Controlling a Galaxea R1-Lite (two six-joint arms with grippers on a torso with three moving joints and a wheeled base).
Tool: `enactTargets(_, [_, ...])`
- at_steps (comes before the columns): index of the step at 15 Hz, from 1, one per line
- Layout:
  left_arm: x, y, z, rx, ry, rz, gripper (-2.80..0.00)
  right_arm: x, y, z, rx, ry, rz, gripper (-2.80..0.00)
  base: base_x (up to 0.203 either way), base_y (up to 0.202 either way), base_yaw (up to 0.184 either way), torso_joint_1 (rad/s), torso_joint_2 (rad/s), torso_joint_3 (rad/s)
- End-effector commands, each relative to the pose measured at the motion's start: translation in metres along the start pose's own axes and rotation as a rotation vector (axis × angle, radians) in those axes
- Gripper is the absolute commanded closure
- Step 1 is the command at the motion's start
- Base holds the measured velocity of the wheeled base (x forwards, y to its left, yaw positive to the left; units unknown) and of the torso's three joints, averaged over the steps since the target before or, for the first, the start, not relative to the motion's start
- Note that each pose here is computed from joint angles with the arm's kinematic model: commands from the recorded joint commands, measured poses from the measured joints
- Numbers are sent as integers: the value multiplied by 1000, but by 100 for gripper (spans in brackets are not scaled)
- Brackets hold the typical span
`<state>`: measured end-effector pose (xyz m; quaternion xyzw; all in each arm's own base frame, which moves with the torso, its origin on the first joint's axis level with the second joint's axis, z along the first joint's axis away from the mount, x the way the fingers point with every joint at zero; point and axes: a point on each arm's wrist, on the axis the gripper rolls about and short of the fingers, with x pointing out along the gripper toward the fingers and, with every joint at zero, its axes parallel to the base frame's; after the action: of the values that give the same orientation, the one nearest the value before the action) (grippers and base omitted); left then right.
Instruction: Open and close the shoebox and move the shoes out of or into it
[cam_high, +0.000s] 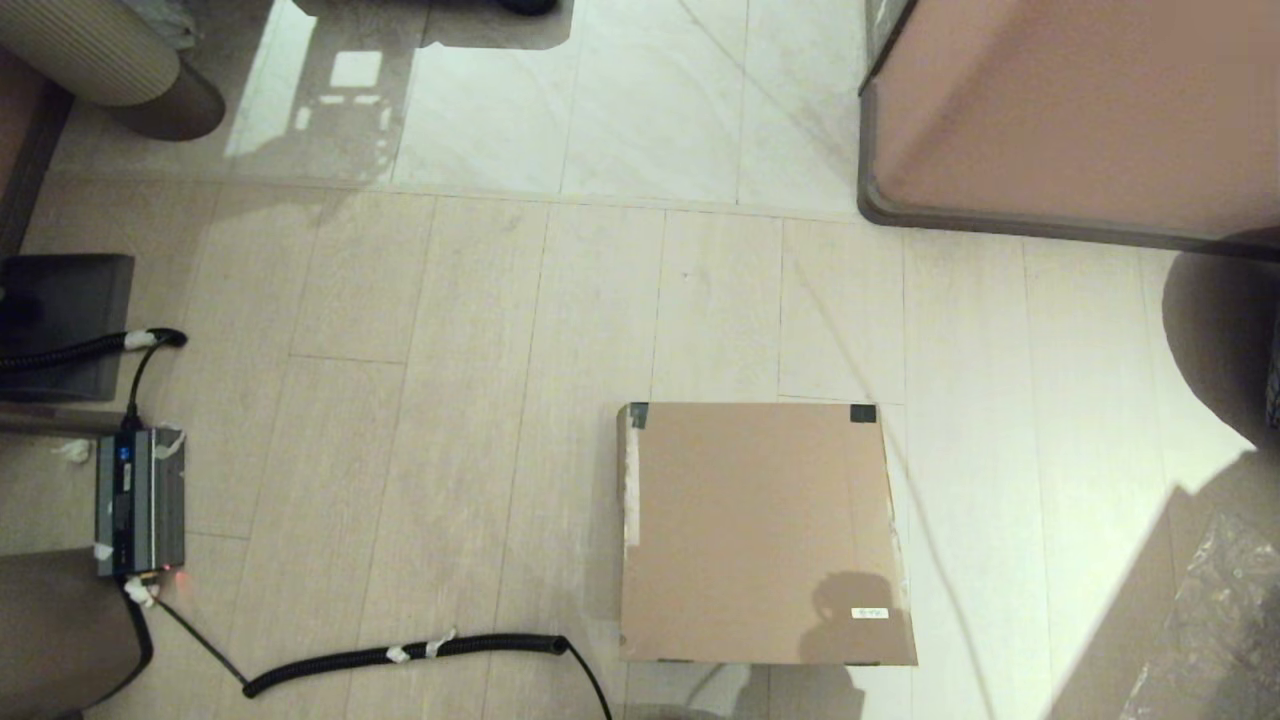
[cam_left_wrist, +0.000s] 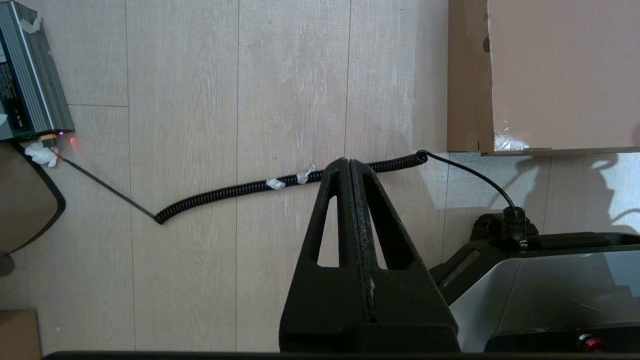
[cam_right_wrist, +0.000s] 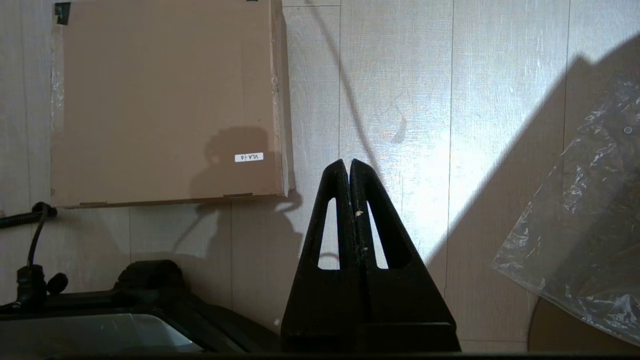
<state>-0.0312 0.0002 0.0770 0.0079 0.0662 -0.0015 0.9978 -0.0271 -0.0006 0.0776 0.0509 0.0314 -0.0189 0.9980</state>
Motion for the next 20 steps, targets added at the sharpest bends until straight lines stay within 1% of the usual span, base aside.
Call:
enactTargets(1, [0,0,0,0,1,0,0,0,0,0,3,1,-1,0,0,0,0,0,0,0])
enactTargets(11, [0,0,0,8,1,-1,0,0,0,0,-4,1,1,0,0,0,0,0,0,0])
enactTargets(15, [0,0,0,3,1,1,0,0,0,0,-3,3,2,0,0,0,0,0,0,0])
enactTargets(17, [0,0,0,-11,0,7,0,0,0,0,-2,3,2,0,0,0,0,0,0,0])
enactTargets(20, [0,0,0,-11,-1,7,0,0,0,0,-2,2,2,0,0,0,0,0,0,0])
